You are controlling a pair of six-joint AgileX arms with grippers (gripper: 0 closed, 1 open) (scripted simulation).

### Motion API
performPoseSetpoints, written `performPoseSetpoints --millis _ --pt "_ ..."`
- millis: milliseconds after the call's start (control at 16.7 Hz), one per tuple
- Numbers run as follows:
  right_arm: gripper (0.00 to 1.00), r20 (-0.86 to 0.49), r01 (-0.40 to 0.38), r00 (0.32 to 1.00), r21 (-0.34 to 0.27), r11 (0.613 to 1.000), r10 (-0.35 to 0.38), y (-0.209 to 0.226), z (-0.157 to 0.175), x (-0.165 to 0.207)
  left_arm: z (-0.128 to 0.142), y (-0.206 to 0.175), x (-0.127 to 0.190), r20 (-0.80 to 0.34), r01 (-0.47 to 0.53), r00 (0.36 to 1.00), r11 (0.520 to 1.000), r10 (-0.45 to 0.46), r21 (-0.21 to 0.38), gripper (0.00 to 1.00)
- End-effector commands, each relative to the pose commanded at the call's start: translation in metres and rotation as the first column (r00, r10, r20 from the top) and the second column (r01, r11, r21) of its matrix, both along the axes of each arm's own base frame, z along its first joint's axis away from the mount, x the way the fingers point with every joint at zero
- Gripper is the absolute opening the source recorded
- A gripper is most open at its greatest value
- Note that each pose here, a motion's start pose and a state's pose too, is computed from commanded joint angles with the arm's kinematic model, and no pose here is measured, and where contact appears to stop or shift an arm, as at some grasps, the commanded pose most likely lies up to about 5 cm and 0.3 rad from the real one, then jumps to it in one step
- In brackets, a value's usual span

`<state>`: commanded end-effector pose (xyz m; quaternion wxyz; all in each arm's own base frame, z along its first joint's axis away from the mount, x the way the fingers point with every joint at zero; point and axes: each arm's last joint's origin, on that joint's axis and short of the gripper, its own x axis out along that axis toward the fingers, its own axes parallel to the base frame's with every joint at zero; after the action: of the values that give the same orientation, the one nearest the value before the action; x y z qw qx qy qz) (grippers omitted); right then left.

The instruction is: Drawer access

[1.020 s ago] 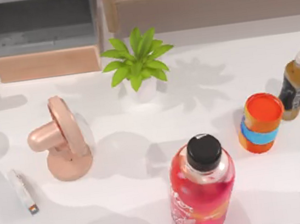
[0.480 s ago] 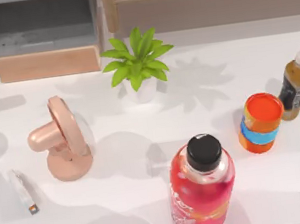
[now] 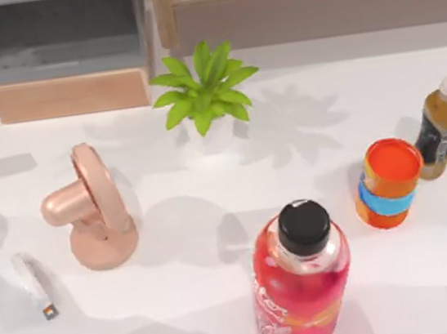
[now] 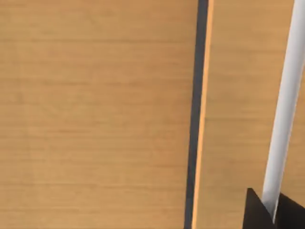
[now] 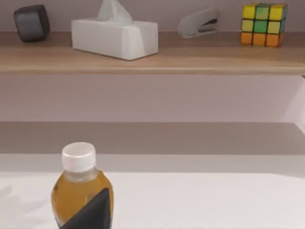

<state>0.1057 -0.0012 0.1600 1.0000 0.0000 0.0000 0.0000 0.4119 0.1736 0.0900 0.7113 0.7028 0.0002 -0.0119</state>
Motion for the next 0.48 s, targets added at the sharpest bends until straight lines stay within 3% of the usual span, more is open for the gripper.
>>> performPoseSetpoints --millis 480 --pt "1.0 0.0 0.0 1.0 0.0 1.0 0.0 0.0 0.0 0.0 0.0 0.0 -0.022 0.0 0.0 1.0 1.0 0.0 0.0 0.0"
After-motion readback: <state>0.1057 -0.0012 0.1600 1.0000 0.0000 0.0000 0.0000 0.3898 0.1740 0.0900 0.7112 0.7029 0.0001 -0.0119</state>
